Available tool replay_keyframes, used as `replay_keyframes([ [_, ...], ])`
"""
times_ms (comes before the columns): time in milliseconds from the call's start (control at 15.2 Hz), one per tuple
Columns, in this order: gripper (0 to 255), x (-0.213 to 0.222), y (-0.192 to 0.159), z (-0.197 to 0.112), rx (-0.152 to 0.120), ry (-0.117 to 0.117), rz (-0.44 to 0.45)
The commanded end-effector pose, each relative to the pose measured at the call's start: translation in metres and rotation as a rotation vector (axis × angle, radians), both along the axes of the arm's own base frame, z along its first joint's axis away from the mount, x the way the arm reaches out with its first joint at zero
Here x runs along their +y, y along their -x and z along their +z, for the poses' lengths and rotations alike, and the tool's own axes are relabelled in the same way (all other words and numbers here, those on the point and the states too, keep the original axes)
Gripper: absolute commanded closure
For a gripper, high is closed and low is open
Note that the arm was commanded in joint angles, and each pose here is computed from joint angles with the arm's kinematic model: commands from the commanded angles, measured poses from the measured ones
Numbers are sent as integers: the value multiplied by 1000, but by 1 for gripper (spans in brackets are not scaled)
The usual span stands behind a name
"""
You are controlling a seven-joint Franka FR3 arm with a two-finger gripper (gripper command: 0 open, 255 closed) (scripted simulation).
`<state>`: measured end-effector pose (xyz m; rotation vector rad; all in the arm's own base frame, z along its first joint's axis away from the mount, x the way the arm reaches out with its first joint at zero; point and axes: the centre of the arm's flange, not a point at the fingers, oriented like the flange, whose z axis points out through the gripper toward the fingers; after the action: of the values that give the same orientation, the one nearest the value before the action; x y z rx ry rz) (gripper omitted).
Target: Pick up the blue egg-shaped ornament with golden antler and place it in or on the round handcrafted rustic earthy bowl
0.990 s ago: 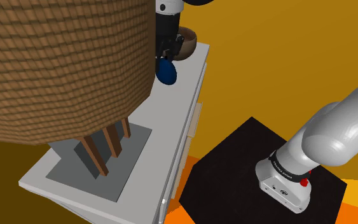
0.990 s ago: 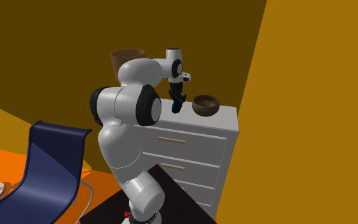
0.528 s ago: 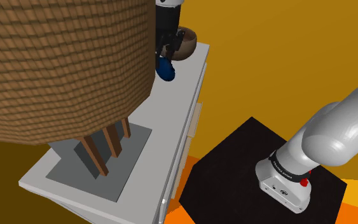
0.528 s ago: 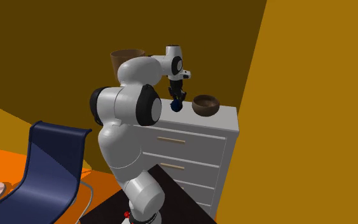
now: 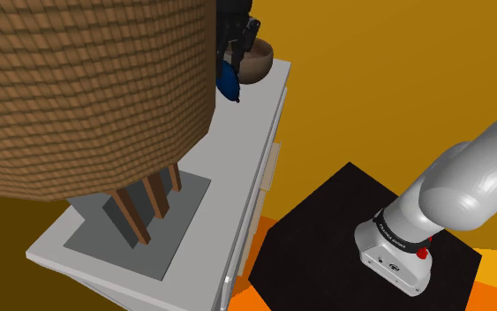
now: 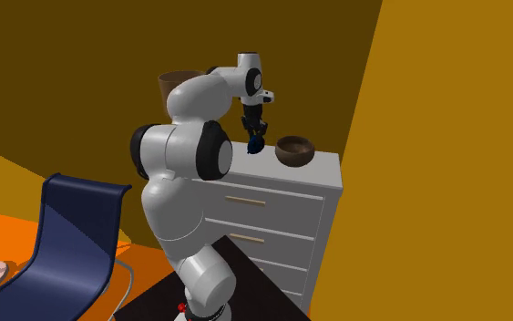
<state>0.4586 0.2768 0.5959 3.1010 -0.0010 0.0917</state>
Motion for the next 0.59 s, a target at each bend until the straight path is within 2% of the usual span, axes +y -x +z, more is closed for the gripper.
replay_keyframes([
  [0, 255, 1, 0, 11, 0, 0, 0],
  [528, 255, 1, 0, 54, 0, 0, 0],
])
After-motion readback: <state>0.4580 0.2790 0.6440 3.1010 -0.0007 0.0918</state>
